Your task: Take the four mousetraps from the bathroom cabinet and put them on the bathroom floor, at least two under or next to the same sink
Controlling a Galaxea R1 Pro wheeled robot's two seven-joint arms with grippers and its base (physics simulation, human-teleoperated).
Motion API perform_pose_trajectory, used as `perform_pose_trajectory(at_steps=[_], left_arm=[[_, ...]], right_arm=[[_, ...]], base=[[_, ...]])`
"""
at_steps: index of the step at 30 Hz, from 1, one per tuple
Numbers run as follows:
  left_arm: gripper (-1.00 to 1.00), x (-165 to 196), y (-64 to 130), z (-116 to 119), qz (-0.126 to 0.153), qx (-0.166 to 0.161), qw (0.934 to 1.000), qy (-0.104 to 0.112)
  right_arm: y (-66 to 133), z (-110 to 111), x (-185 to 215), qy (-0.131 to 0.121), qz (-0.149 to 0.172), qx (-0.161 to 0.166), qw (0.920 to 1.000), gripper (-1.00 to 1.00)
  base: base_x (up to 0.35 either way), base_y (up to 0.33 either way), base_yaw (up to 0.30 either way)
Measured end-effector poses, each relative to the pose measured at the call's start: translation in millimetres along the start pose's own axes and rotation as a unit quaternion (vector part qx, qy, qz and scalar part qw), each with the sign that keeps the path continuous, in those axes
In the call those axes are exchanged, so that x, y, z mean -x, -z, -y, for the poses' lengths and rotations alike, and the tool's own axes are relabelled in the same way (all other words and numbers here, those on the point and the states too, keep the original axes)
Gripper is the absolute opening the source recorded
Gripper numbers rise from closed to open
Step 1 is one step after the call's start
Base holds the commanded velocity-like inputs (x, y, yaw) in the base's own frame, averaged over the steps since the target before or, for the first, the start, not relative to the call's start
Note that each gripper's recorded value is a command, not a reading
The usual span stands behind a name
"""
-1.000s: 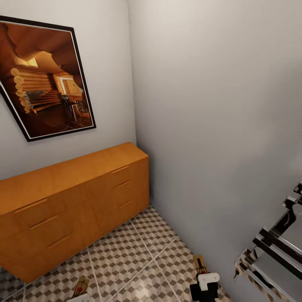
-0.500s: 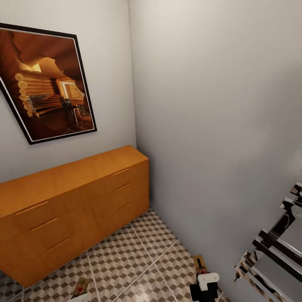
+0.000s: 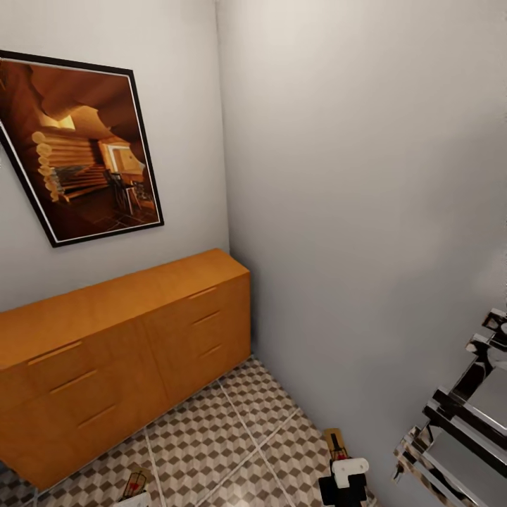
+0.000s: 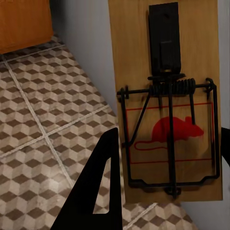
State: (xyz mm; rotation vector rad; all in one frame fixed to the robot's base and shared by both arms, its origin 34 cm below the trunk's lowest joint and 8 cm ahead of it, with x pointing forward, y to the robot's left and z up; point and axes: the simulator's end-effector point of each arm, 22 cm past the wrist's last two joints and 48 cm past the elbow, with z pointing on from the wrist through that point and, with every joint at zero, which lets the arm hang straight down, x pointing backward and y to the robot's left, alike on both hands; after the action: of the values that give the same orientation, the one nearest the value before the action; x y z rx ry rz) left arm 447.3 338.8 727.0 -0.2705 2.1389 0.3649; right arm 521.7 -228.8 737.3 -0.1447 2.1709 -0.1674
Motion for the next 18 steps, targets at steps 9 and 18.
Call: perform_pose_trajectory(at_steps=[9, 18], left_arm=[[-1.00, 6, -0.4, 0, 0.007, 0.000, 1.0000, 0.003], [-1.00, 12, -0.8, 0, 0.013, 0.000, 0.9999, 0.005]], right_arm=[[0.3, 0, 7, -0.001, 0.007, -0.001, 1.0000, -1.00], [0.6, 1, 13, -0.001, 0.013, -0.002, 0.9999, -1.00]], base=[[0.000, 0.000, 0.000], [0.000, 0.000, 0.000]])
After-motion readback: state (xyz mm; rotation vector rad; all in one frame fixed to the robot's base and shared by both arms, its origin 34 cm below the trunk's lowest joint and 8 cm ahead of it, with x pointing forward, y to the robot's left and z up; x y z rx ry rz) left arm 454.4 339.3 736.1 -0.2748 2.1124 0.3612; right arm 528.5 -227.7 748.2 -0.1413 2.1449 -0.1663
